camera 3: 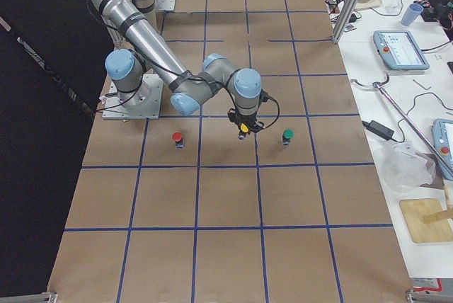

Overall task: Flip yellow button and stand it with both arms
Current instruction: 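Lower the button upright onto the table with the right gripper, then open the right gripper and lift it off the button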

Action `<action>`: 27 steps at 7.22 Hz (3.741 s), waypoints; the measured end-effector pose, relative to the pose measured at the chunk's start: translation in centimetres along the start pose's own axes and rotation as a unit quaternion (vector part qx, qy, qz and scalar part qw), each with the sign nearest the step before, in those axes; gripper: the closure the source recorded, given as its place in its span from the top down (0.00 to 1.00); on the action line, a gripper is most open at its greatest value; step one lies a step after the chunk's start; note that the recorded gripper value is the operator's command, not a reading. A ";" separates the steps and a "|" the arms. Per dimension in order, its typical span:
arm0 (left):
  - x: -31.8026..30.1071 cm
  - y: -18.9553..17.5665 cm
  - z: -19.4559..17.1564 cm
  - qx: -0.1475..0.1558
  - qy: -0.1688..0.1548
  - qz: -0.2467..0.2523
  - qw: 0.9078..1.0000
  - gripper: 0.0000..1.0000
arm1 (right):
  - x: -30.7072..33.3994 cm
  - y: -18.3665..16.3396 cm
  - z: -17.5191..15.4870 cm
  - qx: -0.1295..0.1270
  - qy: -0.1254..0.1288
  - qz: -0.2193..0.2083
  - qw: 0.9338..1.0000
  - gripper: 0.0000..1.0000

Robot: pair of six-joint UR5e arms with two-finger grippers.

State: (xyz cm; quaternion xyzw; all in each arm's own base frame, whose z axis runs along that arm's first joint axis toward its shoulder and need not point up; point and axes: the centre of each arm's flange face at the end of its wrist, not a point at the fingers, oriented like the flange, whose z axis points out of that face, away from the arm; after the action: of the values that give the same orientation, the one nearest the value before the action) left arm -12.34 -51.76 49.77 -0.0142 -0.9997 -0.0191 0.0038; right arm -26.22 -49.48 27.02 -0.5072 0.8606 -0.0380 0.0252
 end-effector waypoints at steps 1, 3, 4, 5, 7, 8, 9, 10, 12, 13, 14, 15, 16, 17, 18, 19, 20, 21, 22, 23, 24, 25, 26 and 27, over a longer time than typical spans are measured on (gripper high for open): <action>0.0 -0.1 0.0 0.002 0.000 -0.001 1.000 0.99 | 0.1 0.1 0.6 0.002 -0.005 -0.011 1.000 0.02; 0.1 -0.1 0.0 0.003 0.002 -0.003 1.000 0.99 | 0.2 0.2 1.4 0.005 -0.011 -0.031 0.999 0.03; 0.1 -0.2 0.0 0.007 0.003 -0.006 1.000 0.99 | 0.3 0.3 2.2 0.007 -0.018 -0.039 0.999 0.03; 0.1 -0.4 -0.1 0.013 0.003 -0.010 1.000 0.99 | 0.5 0.3 2.8 0.013 -0.022 -0.043 0.999 0.04; 0.0 -0.5 -0.2 0.018 0.000 -0.012 1.000 0.99 | 0.6 0.2 3.3 0.024 -0.023 -0.048 0.998 0.14; 0.0 -0.5 -0.2 0.019 0.000 -0.012 1.000 0.99 | 0.7 0.2 3.3 0.025 -0.023 -0.048 0.998 0.24; 0.0 -0.5 -0.3 0.019 0.000 -0.012 1.000 0.99 | 0.7 0.2 3.3 0.025 -0.023 -0.047 0.998 0.31; 0.0 -0.5 -0.3 0.019 0.000 -0.012 1.000 0.99 | 0.8 0.3 3.4 0.024 -0.019 -0.048 0.998 0.32; 0.0 -0.5 -0.3 0.019 0.000 -0.012 1.000 0.99 | 1.2 0.4 3.9 0.022 -0.011 -0.048 0.999 0.35; 0.1 -0.5 -0.2 0.019 0.001 -0.011 1.000 0.99 | 1.3 0.5 4.1 0.021 -0.010 -0.047 0.999 0.49; 0.1 -0.6 -0.2 0.019 0.002 -0.011 1.000 0.99 | 1.4 0.5 4.1 0.021 -0.010 -0.046 0.999 0.68; 0.1 -0.6 -0.2 0.019 0.002 -0.012 1.000 0.99 | 1.3 0.5 4.1 0.021 -0.010 -0.046 0.999 0.71; 0.1 -0.6 -0.2 0.019 0.002 -0.012 1.000 0.99 | 1.3 0.4 4.0 0.021 -0.009 -0.046 0.999 0.77; 0.1 -0.6 -0.2 0.020 0.002 -0.012 1.000 0.99 | 1.3 0.4 3.9 0.021 -0.009 -0.045 0.999 0.77; 0.1 -0.6 -0.3 0.020 0.002 -0.012 1.000 0.99 | 1.2 0.4 3.9 0.021 -0.010 -0.045 0.999 0.77; 0.1 -0.6 -0.4 0.021 0.002 -0.012 1.000 1.00 | 1.1 0.3 3.7 0.020 -0.011 -0.042 0.999 0.78; 0.1 -0.6 -0.6 0.023 0.002 -0.012 1.000 1.00 | 1.0 0.2 2.9 0.018 -0.006 -0.032 0.999 0.83; 0.0 -0.6 -0.8 0.024 0.001 -0.011 1.000 1.00 | 0.4 -0.1 1.3 0.017 -0.002 -0.006 1.000 0.87; 0.0 -0.6 -0.9 0.022 0.000 -0.011 1.000 1.00 | -0.6 -0.7 -0.5 0.017 -0.008 0.038 0.999 0.93; -0.2 -0.5 -1.0 0.022 0.000 -0.012 1.000 1.00 | -1.7 -1.2 -2.8 0.016 -0.008 0.091 0.996 0.94; -0.4 -0.5 -1.1 0.022 0.000 -0.012 1.000 1.00 | -2.8 -1.9 -5.2 0.013 0.002 0.150 0.989 0.99; -0.5 -0.5 -1.1 0.022 0.000 -0.011 1.000 1.00 | -3.7 -3.0 -7.2 0.011 0.010 0.213 0.977 0.99; -0.5 -0.5 -1.1 0.022 -0.001 -0.010 1.000 1.00 | -4.7 -5.0 -8.7 0.009 0.016 0.283 0.959 0.99; -0.5 -0.5 -1.1 0.023 -0.001 -0.010 1.000 1.00 | -6.1 -7.9 -10.1 0.002 0.022 0.371 0.928 1.00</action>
State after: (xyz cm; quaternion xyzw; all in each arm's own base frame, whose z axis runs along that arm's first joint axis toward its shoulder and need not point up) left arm -11.87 -52.34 50.88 -0.0046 -1.0000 0.0038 0.0027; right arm -17.22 -47.54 37.86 -0.1506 0.9877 -0.0384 0.0195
